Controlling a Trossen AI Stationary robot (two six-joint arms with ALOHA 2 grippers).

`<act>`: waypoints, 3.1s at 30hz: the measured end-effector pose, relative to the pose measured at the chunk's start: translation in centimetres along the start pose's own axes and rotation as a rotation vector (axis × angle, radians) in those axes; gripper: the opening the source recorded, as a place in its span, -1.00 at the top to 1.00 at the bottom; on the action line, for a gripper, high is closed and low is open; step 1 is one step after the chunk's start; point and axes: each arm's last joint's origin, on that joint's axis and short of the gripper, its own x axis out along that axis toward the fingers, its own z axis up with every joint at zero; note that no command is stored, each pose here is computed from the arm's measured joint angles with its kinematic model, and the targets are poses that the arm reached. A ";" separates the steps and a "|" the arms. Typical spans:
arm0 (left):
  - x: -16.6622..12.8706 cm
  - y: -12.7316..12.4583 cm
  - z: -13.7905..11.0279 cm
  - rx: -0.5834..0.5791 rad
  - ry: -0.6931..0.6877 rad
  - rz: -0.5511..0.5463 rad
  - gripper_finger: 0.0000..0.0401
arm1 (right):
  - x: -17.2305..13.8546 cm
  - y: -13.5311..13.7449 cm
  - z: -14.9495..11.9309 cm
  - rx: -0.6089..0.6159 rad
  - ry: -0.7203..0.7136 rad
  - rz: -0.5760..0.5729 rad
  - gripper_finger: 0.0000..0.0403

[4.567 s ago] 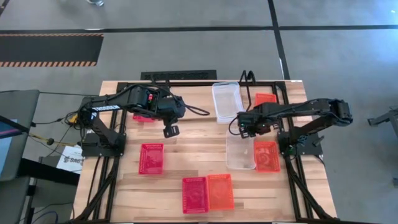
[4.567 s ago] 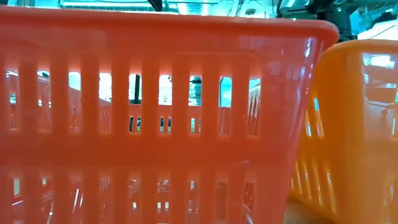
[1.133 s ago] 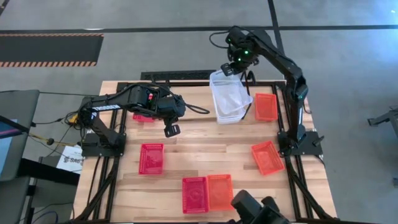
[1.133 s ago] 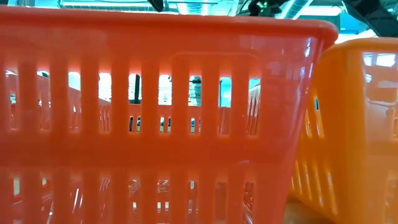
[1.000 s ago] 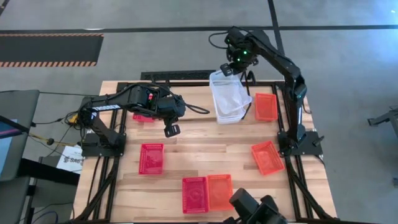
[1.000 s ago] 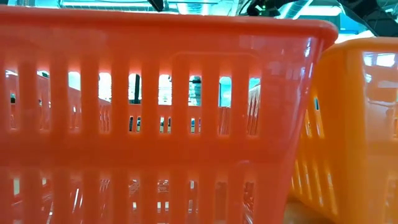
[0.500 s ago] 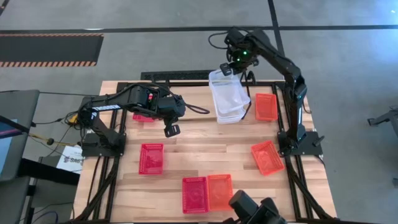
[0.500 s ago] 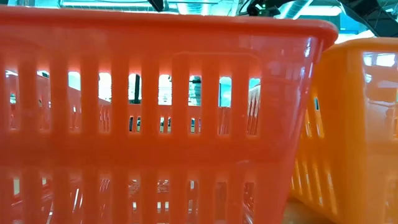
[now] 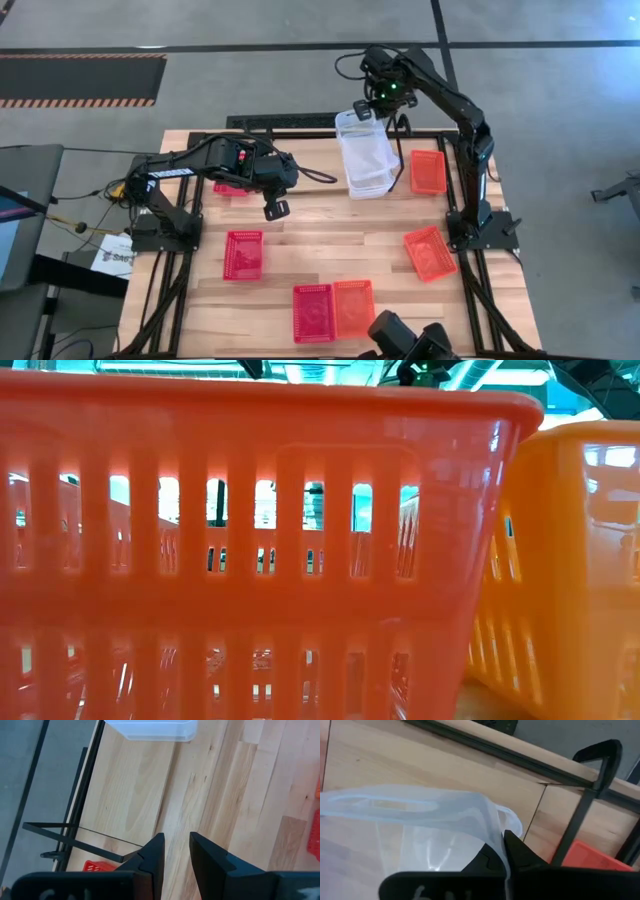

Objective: Stack baskets on shelf by color
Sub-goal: Stack the white bin on top of the white bins on the shelf

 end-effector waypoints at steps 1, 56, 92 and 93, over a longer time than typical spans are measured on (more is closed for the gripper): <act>0.0 0.0 0.0 0.000 0.001 0.000 0.60 | 0.0 0.1 -0.1 -0.001 -0.001 -0.002 1.00; 0.0 0.1 -0.4 -0.033 0.037 0.011 0.60 | 1.0 -3.5 -4.0 0.099 -0.014 0.004 1.00; 0.0 0.0 -0.4 -0.058 0.042 -0.002 0.60 | 4.6 -1.7 -2.2 -0.005 0.049 0.048 0.77; 0.0 0.0 -0.4 -0.058 0.042 -0.003 0.60 | 4.3 -1.7 -2.1 -0.013 0.043 0.050 0.77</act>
